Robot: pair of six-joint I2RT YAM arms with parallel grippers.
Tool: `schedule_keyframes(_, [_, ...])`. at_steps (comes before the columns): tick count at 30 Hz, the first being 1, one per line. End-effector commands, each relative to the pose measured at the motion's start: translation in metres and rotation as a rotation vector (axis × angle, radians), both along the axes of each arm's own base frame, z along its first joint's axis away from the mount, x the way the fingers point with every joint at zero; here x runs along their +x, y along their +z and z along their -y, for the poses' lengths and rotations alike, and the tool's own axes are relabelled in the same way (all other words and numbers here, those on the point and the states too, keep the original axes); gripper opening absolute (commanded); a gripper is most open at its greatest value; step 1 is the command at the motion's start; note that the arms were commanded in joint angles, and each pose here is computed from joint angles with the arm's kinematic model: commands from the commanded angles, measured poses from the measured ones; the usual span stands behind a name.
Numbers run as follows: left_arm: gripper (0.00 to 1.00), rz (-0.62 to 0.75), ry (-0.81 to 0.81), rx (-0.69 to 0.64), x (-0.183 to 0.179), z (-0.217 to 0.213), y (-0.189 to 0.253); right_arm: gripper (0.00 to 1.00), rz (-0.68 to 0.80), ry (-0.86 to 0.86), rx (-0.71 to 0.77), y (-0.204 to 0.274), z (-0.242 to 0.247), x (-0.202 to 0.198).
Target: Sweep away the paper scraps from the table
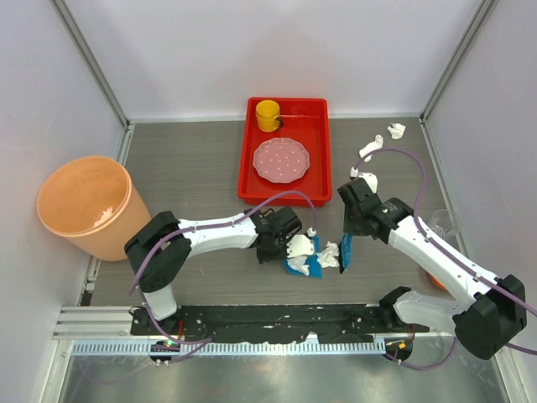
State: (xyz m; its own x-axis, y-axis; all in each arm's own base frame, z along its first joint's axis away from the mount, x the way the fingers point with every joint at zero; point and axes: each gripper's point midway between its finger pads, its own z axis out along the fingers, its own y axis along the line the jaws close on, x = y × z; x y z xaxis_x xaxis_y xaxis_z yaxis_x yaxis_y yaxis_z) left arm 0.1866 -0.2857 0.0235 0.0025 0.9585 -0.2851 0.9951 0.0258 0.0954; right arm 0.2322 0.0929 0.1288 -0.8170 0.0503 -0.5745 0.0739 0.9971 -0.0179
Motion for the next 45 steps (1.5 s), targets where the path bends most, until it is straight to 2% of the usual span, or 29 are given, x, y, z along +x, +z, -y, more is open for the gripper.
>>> schedule_keyframes(1, [0.0,-0.026,-0.02,-0.021,-0.003,0.008,-0.001,0.01,0.07,0.024,0.198,0.011,-0.043,0.007])
schedule_keyframes(8, [0.0,-0.03,0.009,0.0,0.004,0.009,-0.013,0.01,0.173,0.146,0.337,0.044,-0.091,0.01])
schedule_keyframes(13, [0.0,-0.033,0.068,-0.069,0.016,0.011,-0.003,0.01,0.149,0.199,0.351,0.044,-0.108,0.003])
schedule_keyframes(22, [0.0,-0.116,0.13,-0.266,0.02,-0.003,0.025,0.01,0.302,0.126,0.159,0.104,-0.05,0.006])
schedule_keyframes(30, [0.0,-0.096,0.089,-0.366,0.012,-0.001,0.067,0.01,0.412,0.135,0.148,0.148,-0.036,0.005])
schedule_keyframes(35, [0.0,-0.09,0.063,-0.351,0.0,-0.016,0.093,0.01,0.514,0.091,0.137,0.179,-0.017,0.004])
schedule_keyframes(40, [0.0,-0.089,0.107,-0.322,-0.009,-0.033,0.125,0.01,0.587,0.011,0.084,0.188,0.007,0.004])
schedule_keyframes(45, [0.0,0.012,0.162,-0.311,-0.004,-0.055,0.166,0.01,0.586,-0.003,0.042,0.183,0.013,0.005])
